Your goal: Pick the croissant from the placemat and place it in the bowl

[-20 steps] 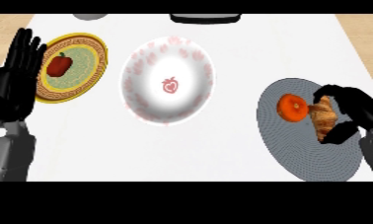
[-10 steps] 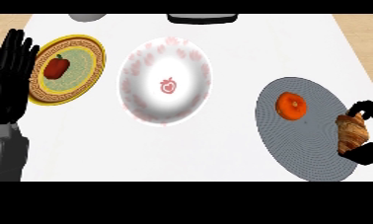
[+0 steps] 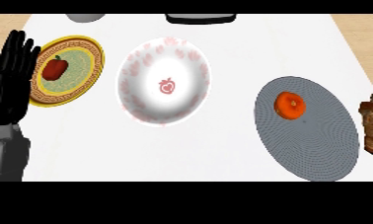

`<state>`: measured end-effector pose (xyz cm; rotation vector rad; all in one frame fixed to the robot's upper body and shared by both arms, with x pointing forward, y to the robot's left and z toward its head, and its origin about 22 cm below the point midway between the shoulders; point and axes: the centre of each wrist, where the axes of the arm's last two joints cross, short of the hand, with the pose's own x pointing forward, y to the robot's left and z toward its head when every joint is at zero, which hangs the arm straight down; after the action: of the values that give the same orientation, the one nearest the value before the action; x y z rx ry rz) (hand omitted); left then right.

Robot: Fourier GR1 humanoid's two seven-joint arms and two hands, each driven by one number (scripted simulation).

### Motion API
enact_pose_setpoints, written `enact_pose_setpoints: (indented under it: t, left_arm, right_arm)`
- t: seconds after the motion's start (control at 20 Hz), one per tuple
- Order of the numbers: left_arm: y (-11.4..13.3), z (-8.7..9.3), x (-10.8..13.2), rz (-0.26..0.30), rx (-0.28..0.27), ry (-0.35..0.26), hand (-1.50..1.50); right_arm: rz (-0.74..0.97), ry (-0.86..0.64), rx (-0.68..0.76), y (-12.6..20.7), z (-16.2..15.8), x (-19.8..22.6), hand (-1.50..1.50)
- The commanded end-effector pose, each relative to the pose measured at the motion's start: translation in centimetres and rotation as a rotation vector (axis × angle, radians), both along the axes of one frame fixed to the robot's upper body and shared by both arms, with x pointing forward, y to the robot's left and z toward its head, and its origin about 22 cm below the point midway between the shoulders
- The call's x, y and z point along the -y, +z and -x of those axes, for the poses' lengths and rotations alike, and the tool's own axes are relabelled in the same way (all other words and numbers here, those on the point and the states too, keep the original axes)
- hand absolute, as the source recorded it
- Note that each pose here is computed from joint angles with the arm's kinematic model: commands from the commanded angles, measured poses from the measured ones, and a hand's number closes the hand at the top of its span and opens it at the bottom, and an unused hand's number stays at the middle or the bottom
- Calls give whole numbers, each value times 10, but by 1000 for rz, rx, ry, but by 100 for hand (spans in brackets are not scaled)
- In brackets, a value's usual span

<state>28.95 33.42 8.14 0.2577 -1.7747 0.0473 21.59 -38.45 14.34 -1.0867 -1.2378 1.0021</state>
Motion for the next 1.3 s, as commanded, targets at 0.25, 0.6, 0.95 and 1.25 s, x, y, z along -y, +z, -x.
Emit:
enact_pose_setpoints:
  t: [0.25,0.6,0.95,1.25]
  left_arm:
    - [-5,-1,9,-2,4,-2,0]
    - [6,-1,3,-6,2,-28,0]
    - [10,-8,8,2,0,-39,0]
    - [11,-19,15,1,19,-42,0]
  right_arm:
    - [-182,195,191,83,43,-57,150]
    - [-356,262,172,118,16,-113,150]
    - [-378,268,120,142,-26,-198,150]
    - [-348,296,15,139,-68,-275,150]
